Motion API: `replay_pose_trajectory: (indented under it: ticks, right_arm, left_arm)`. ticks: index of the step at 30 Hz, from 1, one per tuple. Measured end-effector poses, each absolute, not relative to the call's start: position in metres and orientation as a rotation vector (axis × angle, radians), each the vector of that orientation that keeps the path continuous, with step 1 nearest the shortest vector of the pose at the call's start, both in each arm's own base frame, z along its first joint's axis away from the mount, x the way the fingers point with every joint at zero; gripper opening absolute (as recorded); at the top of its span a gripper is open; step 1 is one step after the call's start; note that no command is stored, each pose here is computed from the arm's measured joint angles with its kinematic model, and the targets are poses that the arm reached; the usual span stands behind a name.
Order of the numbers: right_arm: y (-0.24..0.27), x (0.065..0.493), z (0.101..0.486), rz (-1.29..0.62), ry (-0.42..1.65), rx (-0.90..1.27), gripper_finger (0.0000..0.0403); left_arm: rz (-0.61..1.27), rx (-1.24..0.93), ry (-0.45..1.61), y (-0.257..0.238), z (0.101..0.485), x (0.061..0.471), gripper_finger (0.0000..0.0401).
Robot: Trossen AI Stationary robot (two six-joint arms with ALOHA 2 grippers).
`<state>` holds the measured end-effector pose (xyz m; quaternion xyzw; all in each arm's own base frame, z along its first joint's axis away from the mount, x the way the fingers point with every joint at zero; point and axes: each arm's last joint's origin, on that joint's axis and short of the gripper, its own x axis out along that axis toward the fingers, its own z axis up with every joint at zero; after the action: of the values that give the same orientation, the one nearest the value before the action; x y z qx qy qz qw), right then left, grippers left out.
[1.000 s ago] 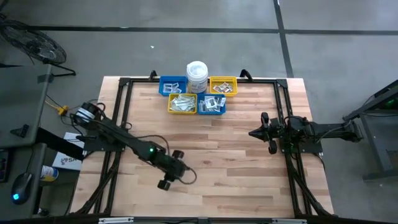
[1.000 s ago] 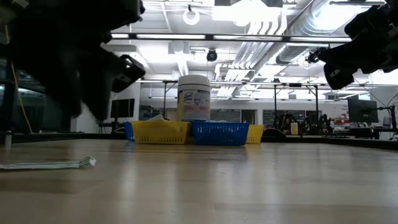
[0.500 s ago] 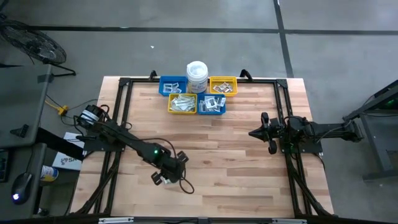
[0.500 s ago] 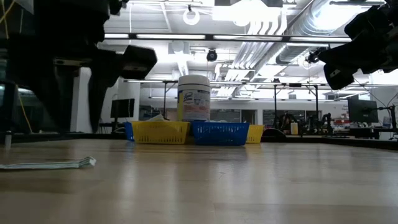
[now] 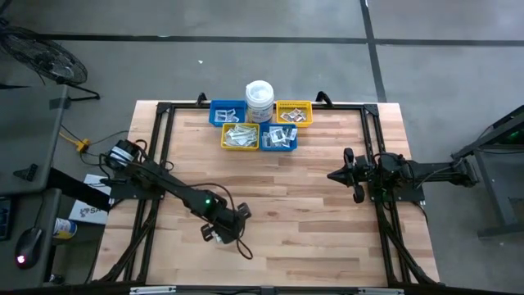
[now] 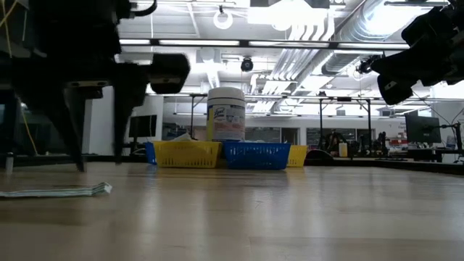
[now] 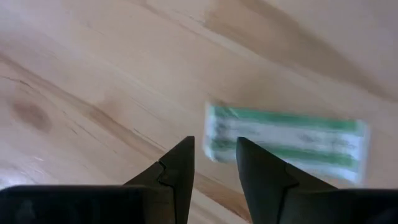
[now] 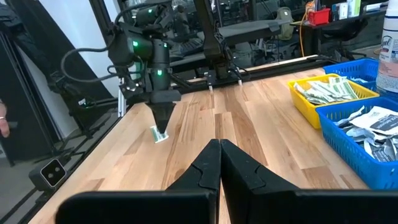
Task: Pick & Place First Aid Supplies
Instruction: Put the green bandage pad into the left yellow bin
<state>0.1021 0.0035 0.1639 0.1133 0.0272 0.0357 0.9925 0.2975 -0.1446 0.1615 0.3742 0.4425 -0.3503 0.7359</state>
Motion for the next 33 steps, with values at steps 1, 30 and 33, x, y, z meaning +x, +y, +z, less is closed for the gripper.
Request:
replay_pose_trajectory:
  ticks: [1, 30, 33]
  right_arm:
    - [0.003, 0.102, 0.164, 0.071, 0.053, 0.227, 0.0]
    - [0.004, 0.103, 0.163, 0.07, 0.067, 0.227, 0.0001]
    - [0.004, 0.103, 0.163, 0.07, 0.067, 0.227, 0.0]
  left_arm:
    - [-0.758, 0.827, 0.953, -0.145, 0.162, 0.3, 0.0117]
    - [-0.882, 0.826, 0.921, -0.133, 0.155, 0.307, 0.0117]
    - [-0.872, 0.835, 0.936, -0.133, 0.152, 0.307, 0.0117]
